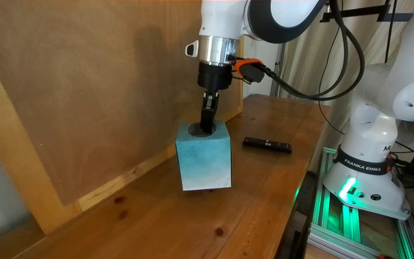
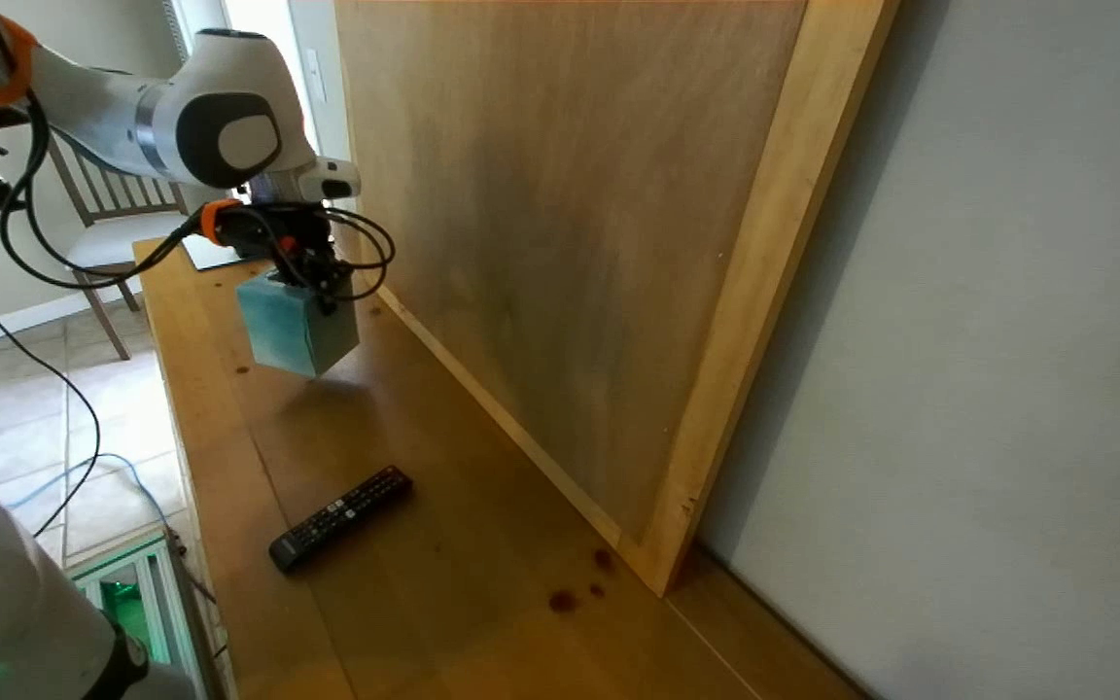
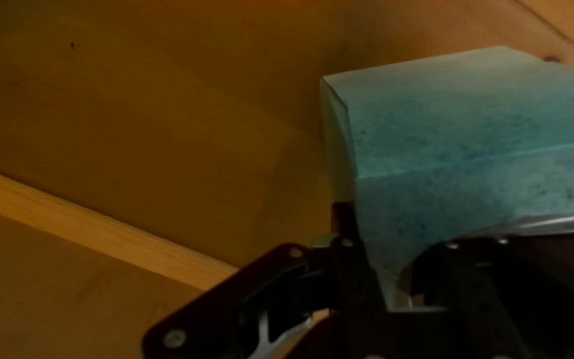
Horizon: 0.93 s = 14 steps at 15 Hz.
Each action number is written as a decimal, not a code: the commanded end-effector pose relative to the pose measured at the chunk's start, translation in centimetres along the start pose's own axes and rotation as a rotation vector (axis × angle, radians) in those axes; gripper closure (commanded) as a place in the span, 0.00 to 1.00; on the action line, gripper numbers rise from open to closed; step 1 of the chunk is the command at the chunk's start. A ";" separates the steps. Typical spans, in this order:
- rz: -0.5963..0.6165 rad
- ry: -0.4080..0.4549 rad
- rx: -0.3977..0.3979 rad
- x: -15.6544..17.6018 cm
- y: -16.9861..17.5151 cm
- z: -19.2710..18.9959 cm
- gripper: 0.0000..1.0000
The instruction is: Move the blue tissue box to the left.
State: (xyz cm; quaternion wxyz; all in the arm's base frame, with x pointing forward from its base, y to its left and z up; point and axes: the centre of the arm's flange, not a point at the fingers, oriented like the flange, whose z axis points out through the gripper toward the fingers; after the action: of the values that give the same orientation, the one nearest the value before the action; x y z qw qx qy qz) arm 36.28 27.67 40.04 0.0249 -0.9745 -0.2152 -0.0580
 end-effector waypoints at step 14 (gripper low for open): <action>-0.146 -0.012 0.022 4.3 -3.3 2.0 0.99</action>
State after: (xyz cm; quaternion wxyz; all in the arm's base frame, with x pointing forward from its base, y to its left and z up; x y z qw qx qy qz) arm 36.83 29.33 39.50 0.0269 -0.9676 -0.2456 -0.0530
